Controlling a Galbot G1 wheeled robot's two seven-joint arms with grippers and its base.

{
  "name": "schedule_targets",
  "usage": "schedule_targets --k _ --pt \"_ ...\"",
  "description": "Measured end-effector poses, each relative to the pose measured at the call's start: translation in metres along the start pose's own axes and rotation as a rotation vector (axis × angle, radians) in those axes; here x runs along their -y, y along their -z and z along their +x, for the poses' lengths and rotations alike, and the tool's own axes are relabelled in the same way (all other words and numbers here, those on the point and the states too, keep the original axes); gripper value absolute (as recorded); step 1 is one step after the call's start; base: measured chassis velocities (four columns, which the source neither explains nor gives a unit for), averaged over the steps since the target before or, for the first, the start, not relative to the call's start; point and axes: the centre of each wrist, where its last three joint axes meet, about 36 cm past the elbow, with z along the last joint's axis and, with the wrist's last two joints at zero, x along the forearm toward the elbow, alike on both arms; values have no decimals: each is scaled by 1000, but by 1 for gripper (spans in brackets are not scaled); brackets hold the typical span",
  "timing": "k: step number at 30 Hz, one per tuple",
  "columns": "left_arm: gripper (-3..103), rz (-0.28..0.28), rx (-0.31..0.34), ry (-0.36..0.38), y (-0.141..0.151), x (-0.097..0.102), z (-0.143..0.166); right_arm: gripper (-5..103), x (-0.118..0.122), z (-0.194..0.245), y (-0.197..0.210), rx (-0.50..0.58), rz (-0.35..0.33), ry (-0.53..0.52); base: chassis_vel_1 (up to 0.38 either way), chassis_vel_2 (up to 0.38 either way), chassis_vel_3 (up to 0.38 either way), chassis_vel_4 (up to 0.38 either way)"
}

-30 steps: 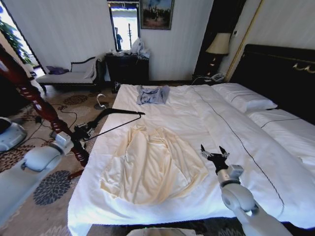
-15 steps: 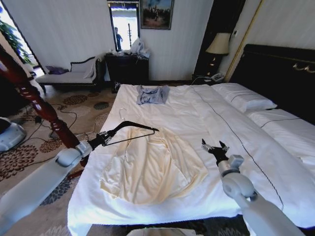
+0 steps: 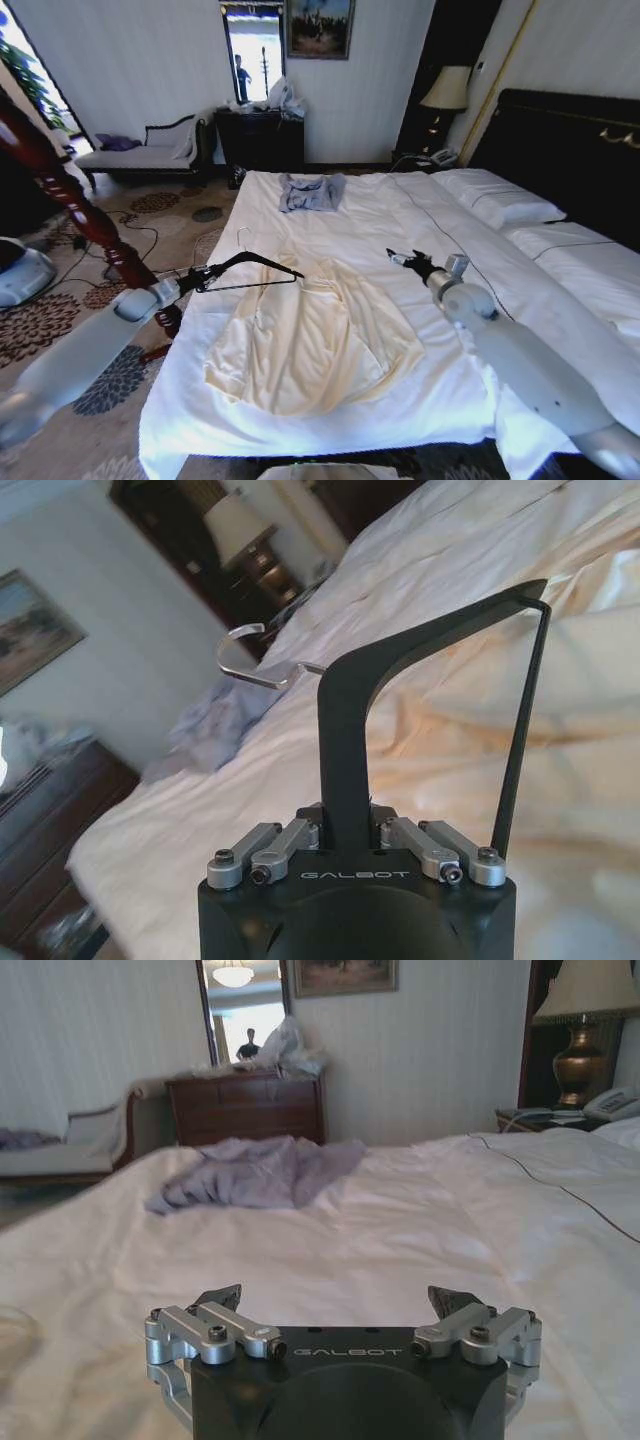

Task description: Pick up the clothes from the bed and hang them on the clothes hanger.

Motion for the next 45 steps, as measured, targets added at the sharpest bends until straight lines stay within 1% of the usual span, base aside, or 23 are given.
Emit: schedule_targets --k 1,2,5,8,10,11,15,16,18,22,28,33,37,41,45 --pt "21 0 0 0 0 0 0 100 0 0 0 0 0 0 0 0 0 0" --pt "21 -1 1 -1 0 0 0 100 -1 -9 -4 -11 17 7 0 0 0 0" --pt "21 2 2 -2 -2 0 3 100 -12 -35 -17 -45 49 62 0 0 0 0" --pt "21 5 3 -1 -3 -2 5 100 -21 -46 -23 -57 53 100 0 0 0 0" --pt "21 4 7 -2 -2 -4 8 100 -31 -59 -30 -72 56 157 0 0 0 0" --pt "21 4 7 -2 -2 -4 8 100 -31 -59 -30 -72 56 157 0 0 0 0" --pt "21 1 23 -5 2 -6 10 100 -43 -84 -47 -113 81 224 0 0 0 0" --pt "21 1 23 -5 2 -6 10 100 -43 -84 -47 -113 81 224 0 0 0 0" --pt "21 -1 26 -6 4 -6 13 100 -47 -101 -53 -131 97 238 0 0 0 0" --pt "21 -8 27 -4 5 -8 19 100 -48 -122 -54 -142 105 237 0 0 0 0" --pt "21 -14 23 5 0 -13 33 100 -51 -152 -46 -160 157 251 0 0 0 0" --pt "21 -12 22 9 -3 -12 42 100 -56 -162 -49 -184 185 272 0 0 0 0" --pt "21 -14 18 17 -7 -12 53 100 -63 -172 -59 -213 210 289 0 0 0 0" --pt "21 -13 20 21 -7 -14 59 100 -70 -183 -70 -220 201 276 0 0 0 0" --pt "21 -3 34 31 -2 -18 61 100 -66 -189 -76 -226 205 259 0 0 0 0"
